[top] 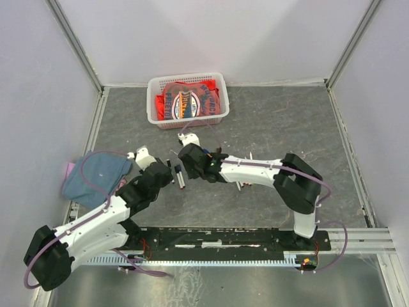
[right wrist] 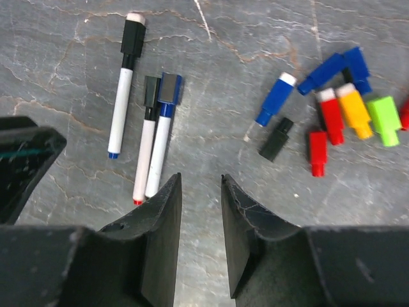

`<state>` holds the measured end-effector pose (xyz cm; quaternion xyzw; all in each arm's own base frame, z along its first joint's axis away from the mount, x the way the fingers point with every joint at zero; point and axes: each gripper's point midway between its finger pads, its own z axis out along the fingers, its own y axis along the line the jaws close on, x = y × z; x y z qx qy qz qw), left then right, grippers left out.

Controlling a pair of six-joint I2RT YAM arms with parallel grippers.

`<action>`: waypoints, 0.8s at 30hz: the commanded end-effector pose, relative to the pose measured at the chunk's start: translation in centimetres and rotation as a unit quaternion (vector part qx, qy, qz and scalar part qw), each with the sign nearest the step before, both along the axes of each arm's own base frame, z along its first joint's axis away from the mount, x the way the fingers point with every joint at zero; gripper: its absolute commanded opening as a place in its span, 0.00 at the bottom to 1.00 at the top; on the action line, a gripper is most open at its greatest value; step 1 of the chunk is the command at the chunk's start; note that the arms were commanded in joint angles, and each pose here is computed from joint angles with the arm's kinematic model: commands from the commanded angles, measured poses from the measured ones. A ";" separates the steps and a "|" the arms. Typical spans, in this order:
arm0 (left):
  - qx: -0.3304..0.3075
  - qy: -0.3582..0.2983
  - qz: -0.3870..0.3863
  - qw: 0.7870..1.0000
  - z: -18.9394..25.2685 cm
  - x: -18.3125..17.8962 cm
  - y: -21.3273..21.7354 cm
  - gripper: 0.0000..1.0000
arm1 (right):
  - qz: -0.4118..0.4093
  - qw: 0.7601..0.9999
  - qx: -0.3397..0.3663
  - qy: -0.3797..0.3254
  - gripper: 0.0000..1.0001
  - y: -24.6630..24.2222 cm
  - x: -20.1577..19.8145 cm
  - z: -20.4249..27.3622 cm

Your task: Open the pen caps

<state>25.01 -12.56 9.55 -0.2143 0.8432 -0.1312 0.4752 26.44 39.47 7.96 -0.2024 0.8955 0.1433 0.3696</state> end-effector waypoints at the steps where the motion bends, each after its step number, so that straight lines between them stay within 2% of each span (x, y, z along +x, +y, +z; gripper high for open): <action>1: -0.029 -0.021 0.044 0.998 0.7 0.1 1.2 0.35 | 0.003 0.999 0.032 0.003 0.38 3.2 0.7 0.7; 10: -0.030 -0.019 0.046 0.998 0.0 -0.4 1.8 0.34 | 0.006 0.999 0.024 0.023 0.38 5.1 1.0 -1.6; 24: -0.039 -0.021 0.046 0.998 -0.1 -0.5 1.8 0.34 | 0.005 0.999 0.006 0.035 0.38 5.4 1.0 -3.4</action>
